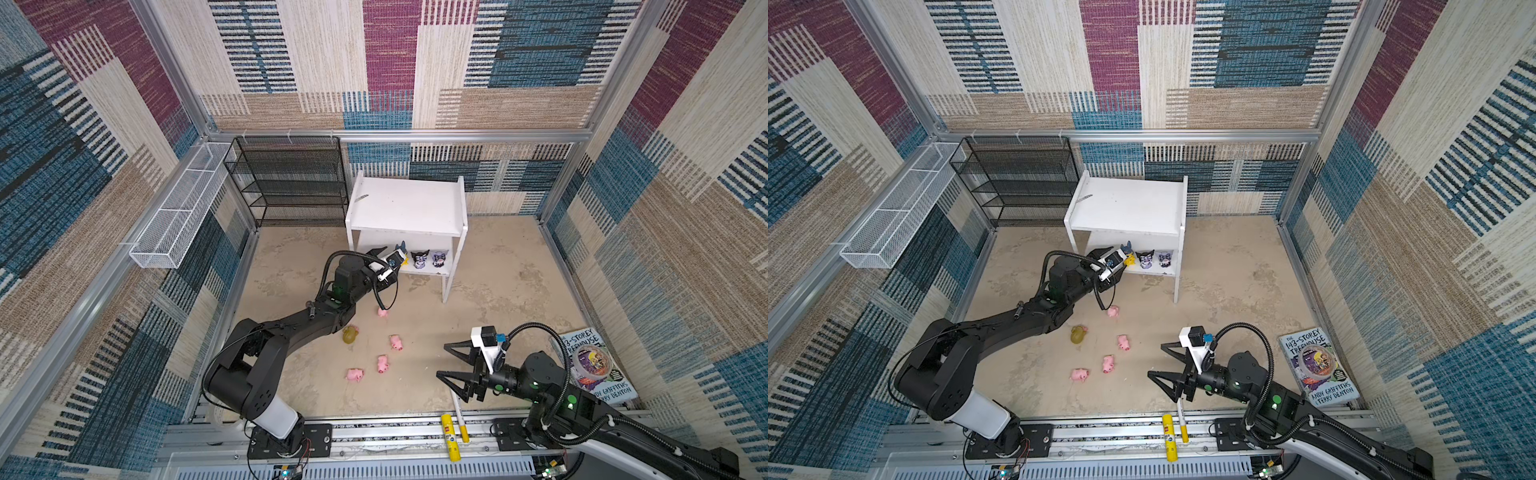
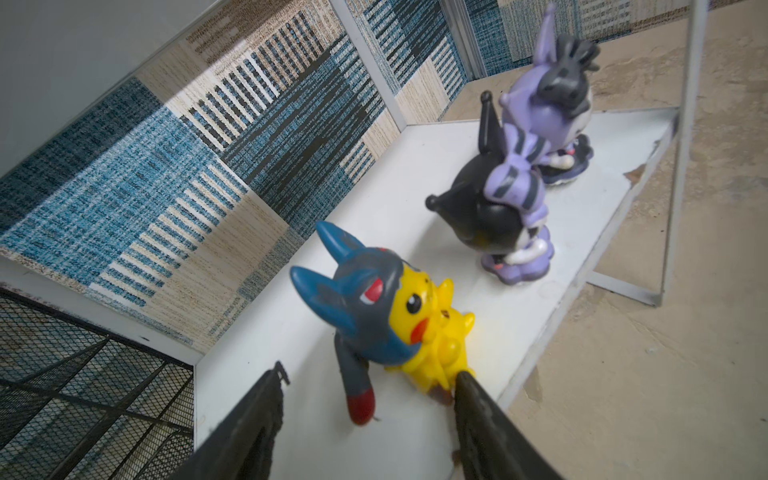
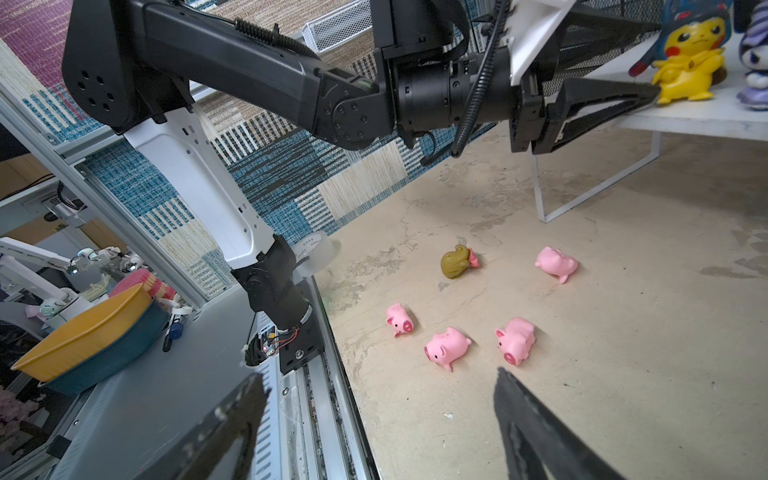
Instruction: Place and organize the plastic toys onto the shelf
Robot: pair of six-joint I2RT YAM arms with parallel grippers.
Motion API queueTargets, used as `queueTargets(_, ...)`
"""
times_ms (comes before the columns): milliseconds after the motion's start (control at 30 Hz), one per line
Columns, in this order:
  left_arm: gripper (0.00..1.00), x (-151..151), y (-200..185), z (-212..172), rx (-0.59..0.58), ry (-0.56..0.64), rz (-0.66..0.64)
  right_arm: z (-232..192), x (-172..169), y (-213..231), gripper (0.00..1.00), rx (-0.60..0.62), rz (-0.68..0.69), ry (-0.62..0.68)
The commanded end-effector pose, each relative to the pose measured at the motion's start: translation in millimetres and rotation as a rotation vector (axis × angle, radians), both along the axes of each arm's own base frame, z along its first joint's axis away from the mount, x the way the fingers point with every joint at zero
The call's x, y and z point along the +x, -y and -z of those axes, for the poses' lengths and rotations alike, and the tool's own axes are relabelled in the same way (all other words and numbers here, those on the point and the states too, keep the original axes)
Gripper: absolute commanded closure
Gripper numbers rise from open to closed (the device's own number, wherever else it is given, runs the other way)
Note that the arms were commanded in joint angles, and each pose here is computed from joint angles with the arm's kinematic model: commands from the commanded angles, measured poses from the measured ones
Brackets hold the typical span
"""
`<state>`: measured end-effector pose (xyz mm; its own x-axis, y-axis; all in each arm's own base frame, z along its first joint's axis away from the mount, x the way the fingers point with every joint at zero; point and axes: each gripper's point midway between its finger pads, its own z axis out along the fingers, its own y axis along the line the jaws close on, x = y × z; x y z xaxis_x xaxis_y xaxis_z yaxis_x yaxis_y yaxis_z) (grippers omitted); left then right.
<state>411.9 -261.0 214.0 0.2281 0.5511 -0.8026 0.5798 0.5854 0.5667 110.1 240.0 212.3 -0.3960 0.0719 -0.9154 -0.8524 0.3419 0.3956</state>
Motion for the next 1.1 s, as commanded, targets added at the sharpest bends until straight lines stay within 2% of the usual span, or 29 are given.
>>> queueTargets(0, 0.33, 0, -1, -13, -0.01, 0.051, -0.006, -3, 0, 0, 0.13, 0.016, -0.002, 0.002)
queueTargets(333, 0.33, -11, 5, -21, -0.038, 0.032, 0.054, -2, 0, -2, 0.13, 0.015, -0.004, 0.002)
queueTargets(1067, 0.33, -1, 17, -15, -0.048, 0.01, 0.06, -1, 0, -1, 0.13, 0.015, 0.0, 0.003)
